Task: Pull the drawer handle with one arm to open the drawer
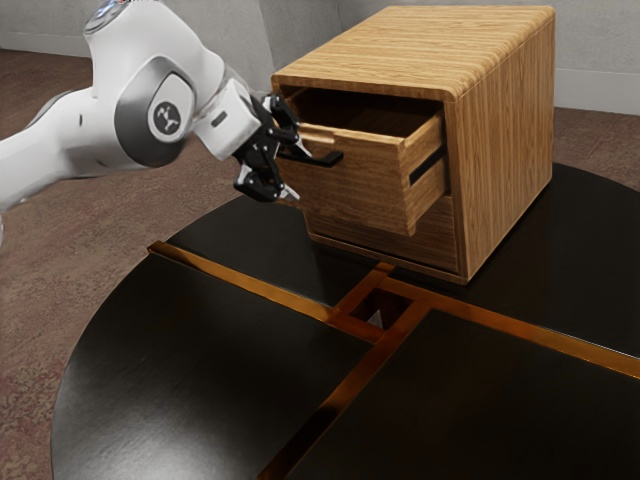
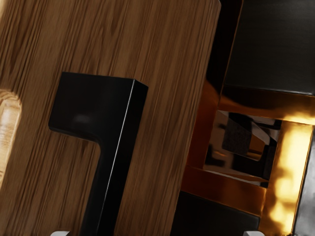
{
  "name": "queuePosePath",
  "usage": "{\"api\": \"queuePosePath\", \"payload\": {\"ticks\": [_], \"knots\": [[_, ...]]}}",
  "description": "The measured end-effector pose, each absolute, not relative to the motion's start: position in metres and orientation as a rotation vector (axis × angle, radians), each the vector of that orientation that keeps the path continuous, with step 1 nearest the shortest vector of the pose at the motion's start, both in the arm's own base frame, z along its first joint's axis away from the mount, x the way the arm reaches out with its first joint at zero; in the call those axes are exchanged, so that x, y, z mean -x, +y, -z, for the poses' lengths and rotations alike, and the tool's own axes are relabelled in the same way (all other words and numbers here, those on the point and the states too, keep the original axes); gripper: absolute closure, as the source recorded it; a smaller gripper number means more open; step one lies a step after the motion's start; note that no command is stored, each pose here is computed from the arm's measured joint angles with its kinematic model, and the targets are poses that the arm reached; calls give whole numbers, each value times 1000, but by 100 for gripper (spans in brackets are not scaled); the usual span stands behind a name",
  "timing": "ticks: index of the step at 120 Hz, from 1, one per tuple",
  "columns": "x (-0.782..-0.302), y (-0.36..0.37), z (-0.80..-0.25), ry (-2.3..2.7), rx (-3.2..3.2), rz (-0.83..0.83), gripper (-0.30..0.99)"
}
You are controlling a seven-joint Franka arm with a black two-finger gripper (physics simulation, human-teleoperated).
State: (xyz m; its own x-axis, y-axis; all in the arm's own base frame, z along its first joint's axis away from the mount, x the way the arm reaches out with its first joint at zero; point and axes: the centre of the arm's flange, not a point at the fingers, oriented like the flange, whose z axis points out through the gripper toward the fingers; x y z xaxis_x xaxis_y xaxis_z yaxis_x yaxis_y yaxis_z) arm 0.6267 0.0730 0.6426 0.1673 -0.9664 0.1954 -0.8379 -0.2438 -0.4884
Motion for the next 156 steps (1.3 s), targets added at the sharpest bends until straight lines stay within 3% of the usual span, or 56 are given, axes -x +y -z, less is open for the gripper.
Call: {"api": "queuePosePath", "payload": {"ticks": [45,72,156], "knots": [[-578,77,-652,1744,2174,714,29],[-558,81,-644,1747,2189,707,25],[-492,69,-643,1774,2169,700,26]]}}
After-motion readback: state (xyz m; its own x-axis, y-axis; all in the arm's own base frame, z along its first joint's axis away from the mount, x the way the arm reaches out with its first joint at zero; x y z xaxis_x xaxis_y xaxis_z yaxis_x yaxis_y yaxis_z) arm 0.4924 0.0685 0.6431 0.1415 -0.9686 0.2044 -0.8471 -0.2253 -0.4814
